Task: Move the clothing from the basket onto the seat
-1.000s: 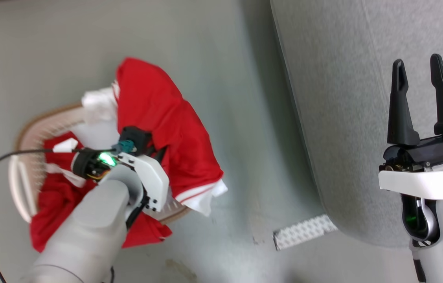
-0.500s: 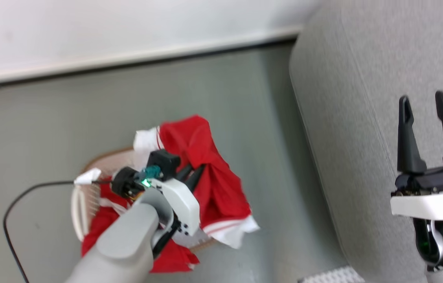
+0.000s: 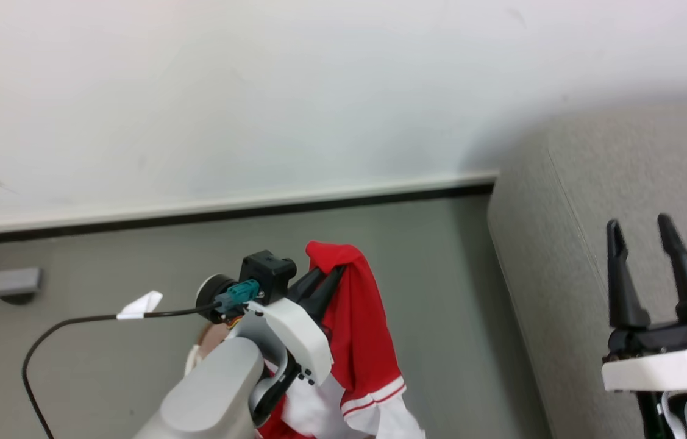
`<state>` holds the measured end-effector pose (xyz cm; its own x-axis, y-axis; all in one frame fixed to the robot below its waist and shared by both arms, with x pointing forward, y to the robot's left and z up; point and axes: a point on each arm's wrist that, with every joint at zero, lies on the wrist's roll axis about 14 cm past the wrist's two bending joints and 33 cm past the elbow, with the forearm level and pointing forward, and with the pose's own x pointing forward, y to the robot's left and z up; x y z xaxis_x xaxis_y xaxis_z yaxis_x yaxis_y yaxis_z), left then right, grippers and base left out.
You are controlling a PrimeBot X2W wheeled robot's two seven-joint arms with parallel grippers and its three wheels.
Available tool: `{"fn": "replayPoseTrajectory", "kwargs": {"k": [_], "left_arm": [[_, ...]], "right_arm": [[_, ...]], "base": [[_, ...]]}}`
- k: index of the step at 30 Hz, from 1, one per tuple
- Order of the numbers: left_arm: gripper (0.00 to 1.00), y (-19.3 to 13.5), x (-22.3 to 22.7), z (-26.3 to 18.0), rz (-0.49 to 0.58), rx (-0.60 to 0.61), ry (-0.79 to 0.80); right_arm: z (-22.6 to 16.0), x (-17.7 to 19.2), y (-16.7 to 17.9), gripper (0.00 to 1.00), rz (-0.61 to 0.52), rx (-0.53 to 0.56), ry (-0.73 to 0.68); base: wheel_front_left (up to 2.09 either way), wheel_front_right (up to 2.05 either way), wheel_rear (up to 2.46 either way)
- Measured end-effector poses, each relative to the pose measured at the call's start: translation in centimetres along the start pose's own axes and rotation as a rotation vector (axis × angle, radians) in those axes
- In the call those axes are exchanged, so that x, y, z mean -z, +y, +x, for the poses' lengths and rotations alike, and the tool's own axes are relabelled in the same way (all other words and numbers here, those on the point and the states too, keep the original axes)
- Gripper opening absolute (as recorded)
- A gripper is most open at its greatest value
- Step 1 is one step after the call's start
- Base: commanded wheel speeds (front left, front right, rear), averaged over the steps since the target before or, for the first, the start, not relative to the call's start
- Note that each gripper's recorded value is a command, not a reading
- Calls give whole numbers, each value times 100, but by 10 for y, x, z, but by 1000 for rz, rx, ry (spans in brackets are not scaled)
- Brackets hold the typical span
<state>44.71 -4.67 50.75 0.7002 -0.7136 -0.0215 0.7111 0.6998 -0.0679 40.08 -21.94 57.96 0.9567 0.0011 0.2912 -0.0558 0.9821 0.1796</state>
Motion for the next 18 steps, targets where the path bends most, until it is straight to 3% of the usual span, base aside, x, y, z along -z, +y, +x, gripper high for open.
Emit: {"fn": "replayPoseTrajectory", "kwargs": {"k": [18], "left_arm": [[0, 17, -141, -36, 174, -72, -282]], "right_arm": [[-20, -7, 64, 100, 90, -153, -13]], "base": [[0, 0, 0]]}}
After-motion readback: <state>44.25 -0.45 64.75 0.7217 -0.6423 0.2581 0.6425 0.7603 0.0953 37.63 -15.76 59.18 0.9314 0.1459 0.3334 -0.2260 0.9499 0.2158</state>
